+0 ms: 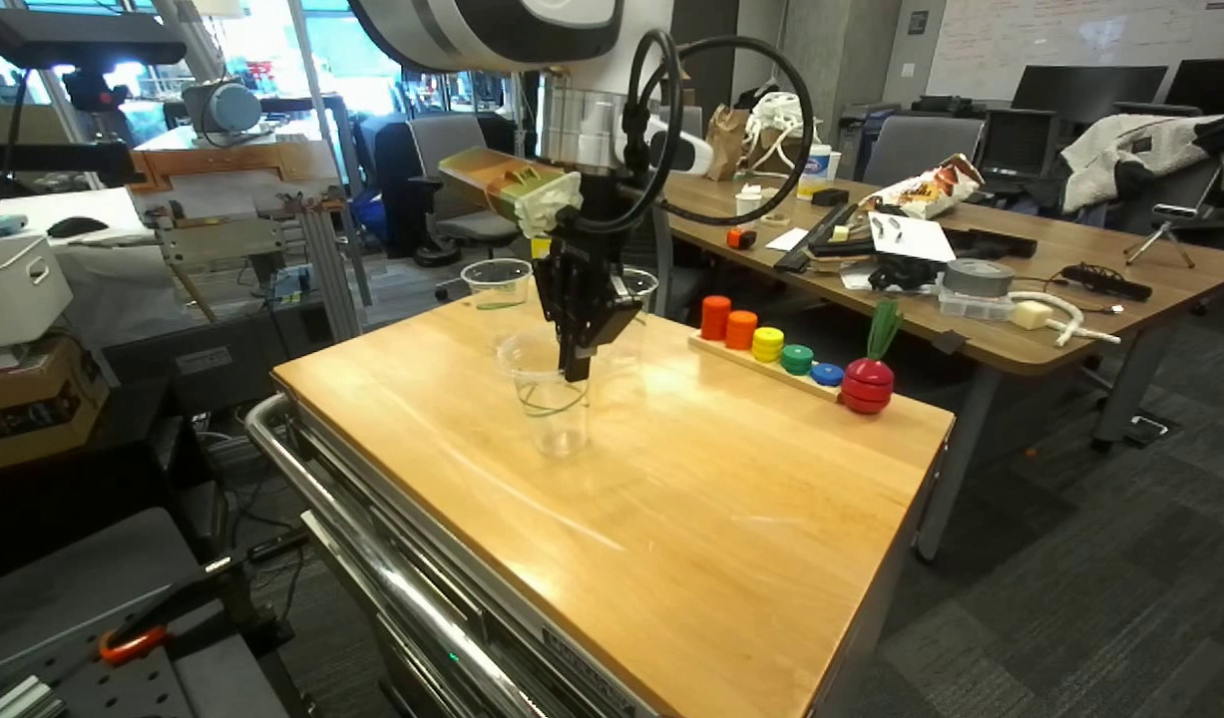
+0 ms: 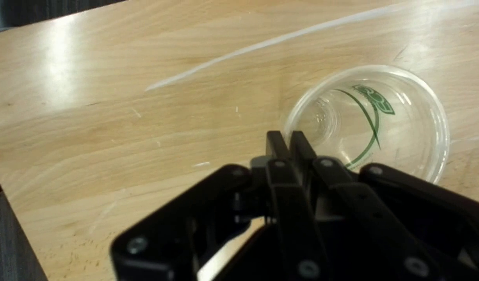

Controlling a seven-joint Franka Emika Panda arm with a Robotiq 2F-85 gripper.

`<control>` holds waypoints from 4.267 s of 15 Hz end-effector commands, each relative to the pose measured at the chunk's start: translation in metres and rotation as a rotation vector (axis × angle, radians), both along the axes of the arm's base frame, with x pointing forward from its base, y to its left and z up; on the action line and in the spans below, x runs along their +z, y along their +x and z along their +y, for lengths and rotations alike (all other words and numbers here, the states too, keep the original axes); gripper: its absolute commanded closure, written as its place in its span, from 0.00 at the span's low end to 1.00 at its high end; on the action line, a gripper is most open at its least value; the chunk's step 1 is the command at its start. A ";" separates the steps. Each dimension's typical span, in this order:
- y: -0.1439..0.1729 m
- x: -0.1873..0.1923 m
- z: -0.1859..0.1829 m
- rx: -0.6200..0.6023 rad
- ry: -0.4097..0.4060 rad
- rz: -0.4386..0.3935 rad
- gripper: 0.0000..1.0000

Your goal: Stack the clear cups into each other

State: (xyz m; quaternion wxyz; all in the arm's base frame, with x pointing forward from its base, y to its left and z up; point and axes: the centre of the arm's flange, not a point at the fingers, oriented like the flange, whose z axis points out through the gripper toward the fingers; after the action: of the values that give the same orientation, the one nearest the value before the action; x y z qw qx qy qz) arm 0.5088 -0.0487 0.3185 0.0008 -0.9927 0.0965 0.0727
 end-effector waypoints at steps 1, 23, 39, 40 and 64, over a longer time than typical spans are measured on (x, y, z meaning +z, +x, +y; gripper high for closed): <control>0.001 0.003 -0.002 -0.013 0.056 0.032 0.98; 0.160 0.170 0.057 -0.058 0.054 -0.082 0.98; 0.198 0.112 0.059 -0.010 0.108 0.135 0.98; 0.196 0.110 0.061 0.000 0.117 0.124 0.98; 0.168 0.059 0.048 0.272 0.024 -0.004 0.08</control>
State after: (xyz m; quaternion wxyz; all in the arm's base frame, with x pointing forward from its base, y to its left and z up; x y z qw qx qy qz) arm 0.6959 0.0015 0.3743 0.0137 -0.9963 -0.0257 0.0814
